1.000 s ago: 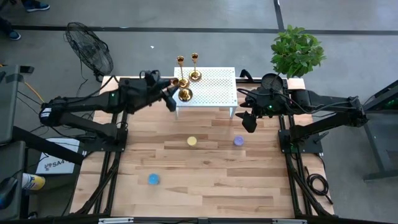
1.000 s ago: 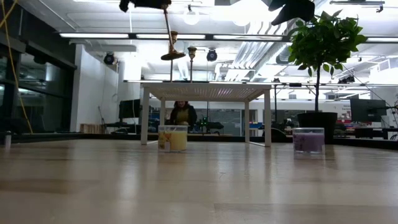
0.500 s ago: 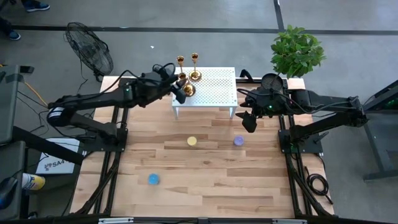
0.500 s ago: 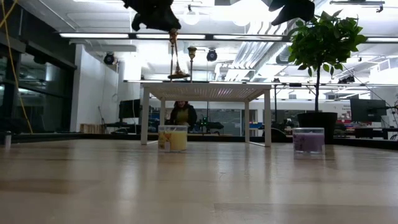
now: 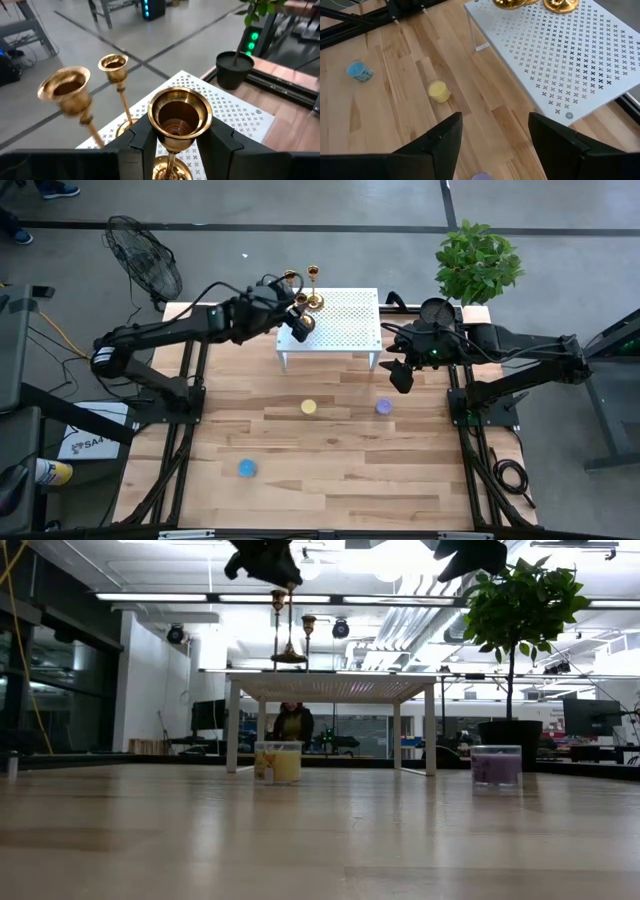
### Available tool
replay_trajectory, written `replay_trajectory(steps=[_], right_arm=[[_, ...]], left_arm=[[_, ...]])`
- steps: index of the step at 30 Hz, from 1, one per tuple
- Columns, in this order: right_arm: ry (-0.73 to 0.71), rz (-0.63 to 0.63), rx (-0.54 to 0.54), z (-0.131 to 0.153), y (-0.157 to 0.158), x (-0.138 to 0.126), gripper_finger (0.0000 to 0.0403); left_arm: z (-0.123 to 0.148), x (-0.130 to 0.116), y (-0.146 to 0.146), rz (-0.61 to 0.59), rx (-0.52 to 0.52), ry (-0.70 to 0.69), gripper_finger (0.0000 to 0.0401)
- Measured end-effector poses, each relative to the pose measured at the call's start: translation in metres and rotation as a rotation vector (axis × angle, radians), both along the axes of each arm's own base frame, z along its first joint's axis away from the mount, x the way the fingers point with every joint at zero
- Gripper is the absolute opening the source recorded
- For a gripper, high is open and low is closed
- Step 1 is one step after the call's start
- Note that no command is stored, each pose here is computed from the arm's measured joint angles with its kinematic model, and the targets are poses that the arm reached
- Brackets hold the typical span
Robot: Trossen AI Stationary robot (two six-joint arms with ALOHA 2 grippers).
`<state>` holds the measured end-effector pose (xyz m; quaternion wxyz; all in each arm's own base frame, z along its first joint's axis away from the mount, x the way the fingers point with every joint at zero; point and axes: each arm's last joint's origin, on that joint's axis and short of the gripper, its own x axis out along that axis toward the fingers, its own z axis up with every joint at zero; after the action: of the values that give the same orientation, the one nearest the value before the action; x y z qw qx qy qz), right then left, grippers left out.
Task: Pick & Place candle stick holders
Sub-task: Put the gold candle holder on the shelf
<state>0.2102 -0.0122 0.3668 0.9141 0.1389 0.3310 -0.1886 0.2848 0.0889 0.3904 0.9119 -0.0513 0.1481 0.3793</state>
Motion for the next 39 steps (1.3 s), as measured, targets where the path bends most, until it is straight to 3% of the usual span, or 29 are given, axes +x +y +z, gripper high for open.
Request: replay_trajectory(steps=[5, 11, 20, 39], right_arm=[[0.006, 0.0, 0.0, 0.0, 0.0, 0.0, 0.0223], [0.008, 0.0, 0.0, -0.001, 0.0, -0.001, 0.0222], [0.013, 0.002, 0.003, -0.001, 0.0, -0.001, 0.0222], [0.013, 0.0, 0.001, -0.001, 0.0, -0.001, 0.0222]], left_arm=[[0.013, 0.012, 0.003, 0.012, -0.049, 0.069, 0.0113], [0.001, 0.03, 0.008, 0.056, -0.112, 0.081, 0.0113], [-0.009, 0.032, 0.011, 0.19, -0.148, 0.057, 0.0113], [-0.02, 0.042, 0.015, 0.279, -0.19, 0.002, 0.0113]])
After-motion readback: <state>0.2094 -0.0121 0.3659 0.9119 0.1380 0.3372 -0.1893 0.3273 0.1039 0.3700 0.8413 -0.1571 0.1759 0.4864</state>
